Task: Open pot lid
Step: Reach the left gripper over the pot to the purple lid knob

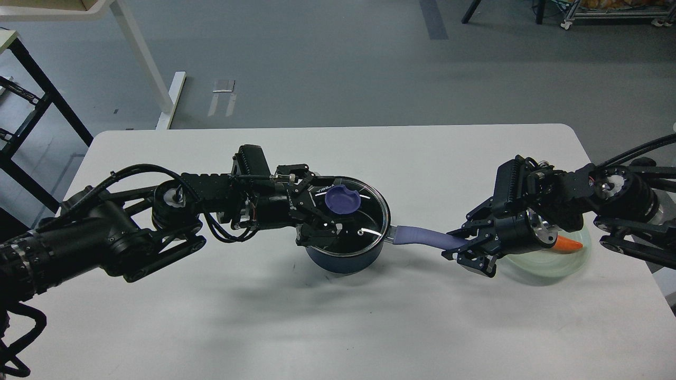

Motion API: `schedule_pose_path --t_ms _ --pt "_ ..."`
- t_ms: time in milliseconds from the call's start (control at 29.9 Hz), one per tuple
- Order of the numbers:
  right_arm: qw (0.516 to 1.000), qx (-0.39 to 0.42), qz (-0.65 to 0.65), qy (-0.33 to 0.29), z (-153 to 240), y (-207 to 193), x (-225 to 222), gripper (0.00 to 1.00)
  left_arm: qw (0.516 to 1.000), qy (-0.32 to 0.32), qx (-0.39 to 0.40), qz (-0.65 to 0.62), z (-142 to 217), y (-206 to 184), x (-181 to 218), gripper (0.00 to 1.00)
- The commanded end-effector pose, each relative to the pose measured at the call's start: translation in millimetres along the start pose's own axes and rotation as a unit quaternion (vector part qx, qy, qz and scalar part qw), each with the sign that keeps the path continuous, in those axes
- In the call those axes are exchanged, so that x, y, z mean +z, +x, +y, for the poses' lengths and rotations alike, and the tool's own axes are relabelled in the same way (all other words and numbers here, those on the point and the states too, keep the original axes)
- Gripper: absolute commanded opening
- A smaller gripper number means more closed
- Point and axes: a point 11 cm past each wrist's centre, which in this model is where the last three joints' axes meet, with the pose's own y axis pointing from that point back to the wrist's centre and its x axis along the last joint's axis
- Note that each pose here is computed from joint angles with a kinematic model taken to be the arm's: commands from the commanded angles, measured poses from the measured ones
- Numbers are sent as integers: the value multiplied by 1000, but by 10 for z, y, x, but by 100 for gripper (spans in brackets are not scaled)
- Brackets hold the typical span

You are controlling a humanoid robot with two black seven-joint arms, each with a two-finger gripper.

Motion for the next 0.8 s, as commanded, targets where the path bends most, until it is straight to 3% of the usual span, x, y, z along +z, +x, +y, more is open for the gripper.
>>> schedule_pose_path --t_ms 0,301,435,635,769 --pt "1000 0 0 0 0 0 0 39 1000 2 -2 2 -40 -20 -7 99" --pt "1000 0 -1 1 -3 -4 -4 39 1000 3 -7 3 -65 -55 -14 99" --pt "1000 0 -1 1 -3 -5 -3 40 1000 2 -9 2 -66 -66 -7 93" --pt "1000 0 0 1 -4 4 -3 40 1000 2 -2 -2 -61 -55 -10 50" --pt "1000 0 0 0 0 0 0 40 1000 1 8 -10 -63 -43 0 41"
